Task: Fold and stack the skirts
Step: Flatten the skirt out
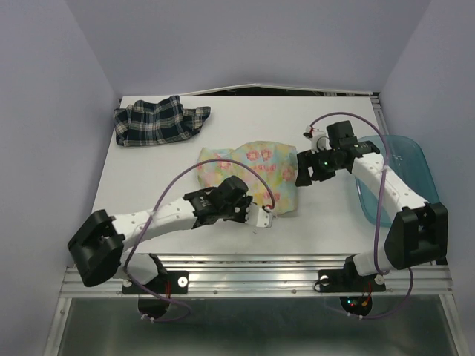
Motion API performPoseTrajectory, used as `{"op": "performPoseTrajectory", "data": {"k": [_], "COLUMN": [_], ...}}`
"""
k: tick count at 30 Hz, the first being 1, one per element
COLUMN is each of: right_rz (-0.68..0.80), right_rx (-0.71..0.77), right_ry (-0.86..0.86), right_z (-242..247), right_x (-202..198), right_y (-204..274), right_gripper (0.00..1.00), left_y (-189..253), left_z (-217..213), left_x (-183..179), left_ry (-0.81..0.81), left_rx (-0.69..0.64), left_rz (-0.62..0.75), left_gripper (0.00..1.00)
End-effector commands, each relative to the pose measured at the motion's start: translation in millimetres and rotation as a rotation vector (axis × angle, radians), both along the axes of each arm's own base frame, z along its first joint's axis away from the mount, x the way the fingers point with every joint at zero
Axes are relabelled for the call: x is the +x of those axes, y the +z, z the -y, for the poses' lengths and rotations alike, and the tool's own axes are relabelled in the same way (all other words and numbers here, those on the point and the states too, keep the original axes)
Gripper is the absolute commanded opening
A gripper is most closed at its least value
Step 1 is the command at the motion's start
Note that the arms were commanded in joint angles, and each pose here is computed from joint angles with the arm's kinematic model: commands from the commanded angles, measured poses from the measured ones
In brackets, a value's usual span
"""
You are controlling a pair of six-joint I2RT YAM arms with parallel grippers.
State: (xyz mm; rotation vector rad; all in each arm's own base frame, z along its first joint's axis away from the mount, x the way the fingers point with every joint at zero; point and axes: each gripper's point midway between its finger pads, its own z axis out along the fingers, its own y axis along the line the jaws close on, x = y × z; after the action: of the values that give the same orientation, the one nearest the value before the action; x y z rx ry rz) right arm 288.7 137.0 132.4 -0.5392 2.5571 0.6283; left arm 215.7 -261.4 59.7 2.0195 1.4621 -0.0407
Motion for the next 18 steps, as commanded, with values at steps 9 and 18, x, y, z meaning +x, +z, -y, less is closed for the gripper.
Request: {"op": "performPoseTrajectory", "data": {"k": [9,18], "right_rz": [0.204,0.145], "right_rx": [-0.013,0.019], "right_ry": [-0.004,0.051], "right_z": [12,1], "right_x": [50,61], "right_y": [61,55], "right_gripper": [0.77,0.77], "left_y": [200,95], "left_z": [17,-36], "left_x": [-15,122], "left_ry": [0.131,0.649], "left_rx": [-0.561,-0.539], "left_rz": [-0.339,-0.671], "left_gripper": [0.0,0.0]}}
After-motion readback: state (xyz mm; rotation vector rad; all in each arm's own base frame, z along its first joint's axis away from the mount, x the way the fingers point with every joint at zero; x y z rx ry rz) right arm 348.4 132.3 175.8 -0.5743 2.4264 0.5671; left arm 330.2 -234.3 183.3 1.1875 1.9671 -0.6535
